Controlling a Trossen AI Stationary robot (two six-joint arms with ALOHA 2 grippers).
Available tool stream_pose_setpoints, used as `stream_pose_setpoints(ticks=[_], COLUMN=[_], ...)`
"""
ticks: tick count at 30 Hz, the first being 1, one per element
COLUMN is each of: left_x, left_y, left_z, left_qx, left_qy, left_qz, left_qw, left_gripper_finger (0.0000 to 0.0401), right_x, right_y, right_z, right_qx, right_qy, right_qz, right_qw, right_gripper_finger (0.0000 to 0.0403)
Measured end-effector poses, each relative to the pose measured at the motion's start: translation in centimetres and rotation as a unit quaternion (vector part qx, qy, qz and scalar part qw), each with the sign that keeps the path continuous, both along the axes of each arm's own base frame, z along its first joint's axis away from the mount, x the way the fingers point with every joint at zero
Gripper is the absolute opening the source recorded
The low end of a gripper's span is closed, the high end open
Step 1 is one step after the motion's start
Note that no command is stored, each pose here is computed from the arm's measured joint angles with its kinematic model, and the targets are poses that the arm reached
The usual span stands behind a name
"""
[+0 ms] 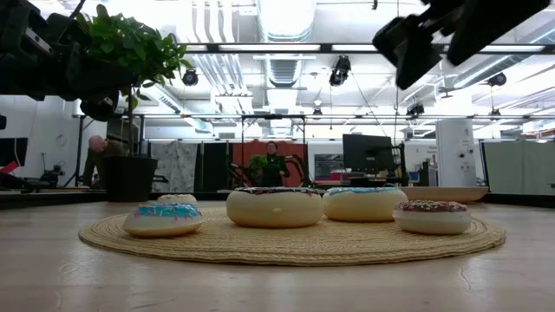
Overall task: Pick & Place donuts
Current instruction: Put the small brown donut on the gray plate
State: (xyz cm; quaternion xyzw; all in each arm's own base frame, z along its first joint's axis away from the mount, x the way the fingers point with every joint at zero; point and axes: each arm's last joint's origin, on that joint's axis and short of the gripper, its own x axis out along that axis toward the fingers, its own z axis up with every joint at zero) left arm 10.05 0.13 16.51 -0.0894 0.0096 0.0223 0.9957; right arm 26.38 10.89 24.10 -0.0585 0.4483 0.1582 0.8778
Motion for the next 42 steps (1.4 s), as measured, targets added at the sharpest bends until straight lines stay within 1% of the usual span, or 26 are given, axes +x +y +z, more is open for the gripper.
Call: stream_pose_setpoints(ticks=[3,8,19,31,42], left_x=[0.0,0.0,0.0,0.0,0.0], left_y=[0.0,0.0,0.0,0.0,0.0], left_z=[0.0,0.0,0.0,0.0,0.0], left_qx=[0.0,0.0,0.0,0.0,0.0], left_qy=[0.0,0.0,0.0,0.0,0.0], left_qz=[0.0,0.0,0.0,0.0,0.0], left_qw=[1.0,1.0,1.0,1.0,1.0], left_gripper_finger=[0.0,0.0,0.0,0.0,0.0], right_x=[-0.2,-0.2,2.4,4.0,4.6], right_y=[0.9,1.9,3.3,4.1,4.4], right_z=[0.1,0.3,1.1,-1.8,-4.6], right_qx=[0.0,0.004,0.003,-0.025,-0.045], right_qy=[-0.01,-0.019,-0.02,0.041,0.08], right_qz=[0.023,0.038,0.041,0.042,0.049], right_qw=[1.0,0.999,0.999,0.998,0.995], right_gripper_finger=[0.0257,0.0263,0.0261,0.0266,0.026])
